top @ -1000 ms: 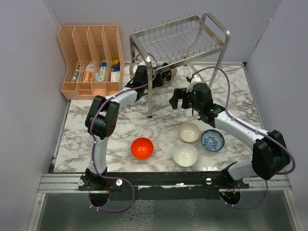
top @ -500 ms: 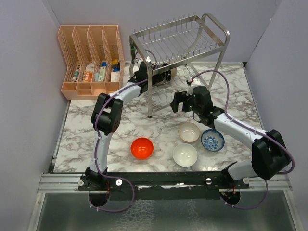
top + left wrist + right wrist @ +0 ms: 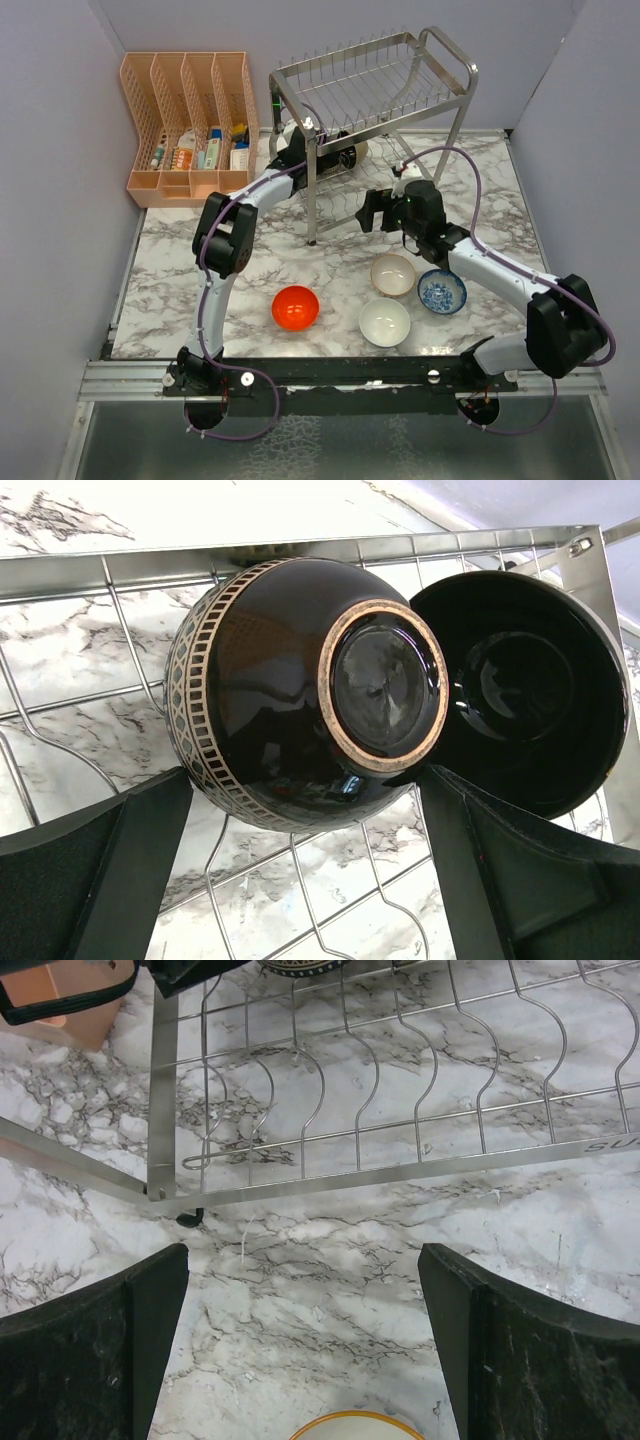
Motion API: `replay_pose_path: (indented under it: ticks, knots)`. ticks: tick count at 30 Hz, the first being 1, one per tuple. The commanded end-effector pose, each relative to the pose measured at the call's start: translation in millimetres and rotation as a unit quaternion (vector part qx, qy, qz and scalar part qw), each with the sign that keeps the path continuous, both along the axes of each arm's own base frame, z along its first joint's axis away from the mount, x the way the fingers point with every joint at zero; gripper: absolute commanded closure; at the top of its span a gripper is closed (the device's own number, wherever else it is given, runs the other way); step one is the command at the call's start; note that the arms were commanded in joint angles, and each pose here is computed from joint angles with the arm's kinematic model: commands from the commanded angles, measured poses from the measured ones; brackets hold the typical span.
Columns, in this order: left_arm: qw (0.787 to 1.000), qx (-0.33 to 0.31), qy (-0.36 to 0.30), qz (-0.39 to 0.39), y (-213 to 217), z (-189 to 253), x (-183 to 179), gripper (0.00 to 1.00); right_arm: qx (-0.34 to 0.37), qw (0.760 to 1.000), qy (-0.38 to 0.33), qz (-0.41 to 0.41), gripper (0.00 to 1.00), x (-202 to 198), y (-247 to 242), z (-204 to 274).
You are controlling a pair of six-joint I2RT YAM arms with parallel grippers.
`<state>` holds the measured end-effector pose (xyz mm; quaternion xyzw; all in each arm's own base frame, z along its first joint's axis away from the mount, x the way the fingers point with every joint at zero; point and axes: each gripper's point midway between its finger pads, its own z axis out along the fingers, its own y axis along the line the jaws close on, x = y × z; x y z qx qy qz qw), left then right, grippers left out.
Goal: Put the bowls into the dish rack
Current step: Adjust the bowl in the dish rack.
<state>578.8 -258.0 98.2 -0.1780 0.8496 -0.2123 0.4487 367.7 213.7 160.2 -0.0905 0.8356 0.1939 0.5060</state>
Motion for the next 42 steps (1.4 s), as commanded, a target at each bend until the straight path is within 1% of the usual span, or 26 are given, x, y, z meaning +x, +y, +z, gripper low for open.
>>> replay_pose_path:
  ticks: [1, 8, 12, 18, 31, 38, 42]
  knots:
    - [0.998, 0.025, 0.047, 0.023, 14, -43, 0, 0.01, -0.004, 0.999, -0.034, -0.015, 0.02, 4, -9, 18]
    - [0.999, -0.01, 0.016, 0.032, 9, -41, 5, 0.01, -0.01, 0.999, -0.035, -0.021, 0.02, 2, -14, 17]
    - [0.998, -0.05, -0.021, 0.036, 6, -30, 3, 0.01, -0.015, 0.999, -0.041, -0.028, 0.02, 2, -17, 19]
    - [0.994, -0.089, -0.053, 0.035, 1, -15, 2, 0.01, -0.015, 0.998, -0.047, -0.032, 0.02, 2, -20, 22]
    - [0.99, -0.09, -0.108, 0.026, 0, 30, 9, 0.01, -0.012, 0.998, -0.05, -0.031, 0.02, 3, -19, 24]
    - [0.984, -0.094, -0.149, 0.017, -3, 58, 10, 0.01, -0.011, 0.998, -0.052, -0.033, 0.02, 3, -19, 24]
    - [0.983, -0.08, -0.163, 0.009, -4, 68, 12, 0.01, -0.01, 0.998, -0.054, -0.033, 0.02, 3, -20, 25]
